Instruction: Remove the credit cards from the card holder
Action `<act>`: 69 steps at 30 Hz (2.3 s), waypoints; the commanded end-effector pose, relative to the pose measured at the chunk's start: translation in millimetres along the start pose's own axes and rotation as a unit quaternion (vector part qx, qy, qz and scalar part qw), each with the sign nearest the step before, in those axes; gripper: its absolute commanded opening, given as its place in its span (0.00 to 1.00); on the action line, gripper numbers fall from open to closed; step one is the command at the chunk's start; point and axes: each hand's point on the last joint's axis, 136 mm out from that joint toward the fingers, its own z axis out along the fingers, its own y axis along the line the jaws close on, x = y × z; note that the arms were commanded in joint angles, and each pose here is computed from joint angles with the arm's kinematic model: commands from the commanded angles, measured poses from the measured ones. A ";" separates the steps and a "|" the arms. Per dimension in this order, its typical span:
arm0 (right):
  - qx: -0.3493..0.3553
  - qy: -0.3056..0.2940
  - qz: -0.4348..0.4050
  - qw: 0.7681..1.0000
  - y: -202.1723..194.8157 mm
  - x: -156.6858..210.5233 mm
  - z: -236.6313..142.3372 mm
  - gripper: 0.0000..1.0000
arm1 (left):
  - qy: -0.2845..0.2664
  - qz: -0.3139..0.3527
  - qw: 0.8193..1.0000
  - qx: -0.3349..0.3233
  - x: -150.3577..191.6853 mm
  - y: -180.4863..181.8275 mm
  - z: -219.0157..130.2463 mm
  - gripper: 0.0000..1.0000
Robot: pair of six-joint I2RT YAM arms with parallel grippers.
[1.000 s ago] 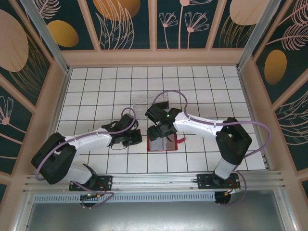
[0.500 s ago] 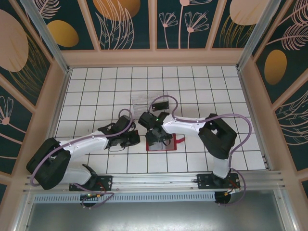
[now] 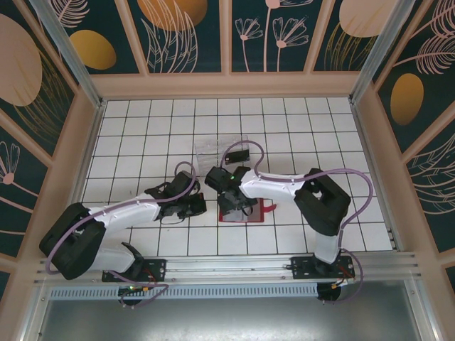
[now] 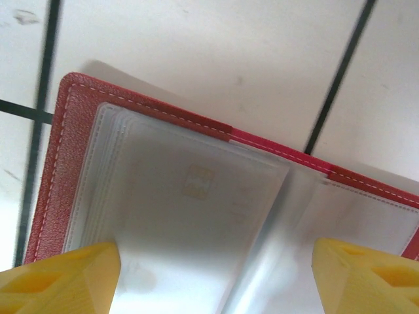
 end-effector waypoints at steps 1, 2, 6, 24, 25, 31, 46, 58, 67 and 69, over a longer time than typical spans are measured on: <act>0.044 0.005 0.017 0.999 -30.4 10.9 -4.4 0.78 | -0.002 -0.001 1.000 0.001 -6.9 -5.6 -0.5 0.04; 0.045 0.005 0.017 0.999 -32.8 12.0 -4.6 0.78 | -0.002 -0.001 1.000 0.001 -7.7 -6.1 -0.7 0.04; 0.050 0.004 0.025 0.998 -42.4 16.1 -5.2 0.78 | 0.003 0.000 1.000 0.001 -9.0 -8.9 0.4 0.04; 0.089 -0.012 0.123 0.988 -135.2 50.6 -29.6 0.78 | 0.016 0.005 1.000 0.011 -18.1 -27.9 3.8 0.04; 0.085 -0.018 0.133 0.987 -139.4 49.8 -32.8 0.78 | 0.018 0.006 1.000 0.012 -18.5 -29.3 4.6 0.03; -0.026 -0.069 0.171 0.982 -119.4 21.8 -58.6 0.75 | 0.025 0.026 0.999 0.029 -19.7 -46.1 7.9 0.01; -0.071 -0.052 0.120 0.989 -52.7 -8.1 -39.4 0.78 | 0.033 0.029 0.999 0.024 -7.1 -43.7 15.6 0.00; -0.001 -0.009 0.054 0.999 -26.4 -9.2 -2.2 0.82 | 0.030 0.026 0.999 0.013 1.7 -27.9 14.1 0.00; 0.019 0.008 0.050 0.999 -36.1 5.6 7.5 0.82 | 0.034 0.030 0.999 0.015 0.9 -30.5 16.6 0.00; 0.034 0.008 0.051 0.998 -44.7 9.8 5.2 0.82 | 0.035 0.030 0.999 0.015 0.3 -31.2 16.9 0.00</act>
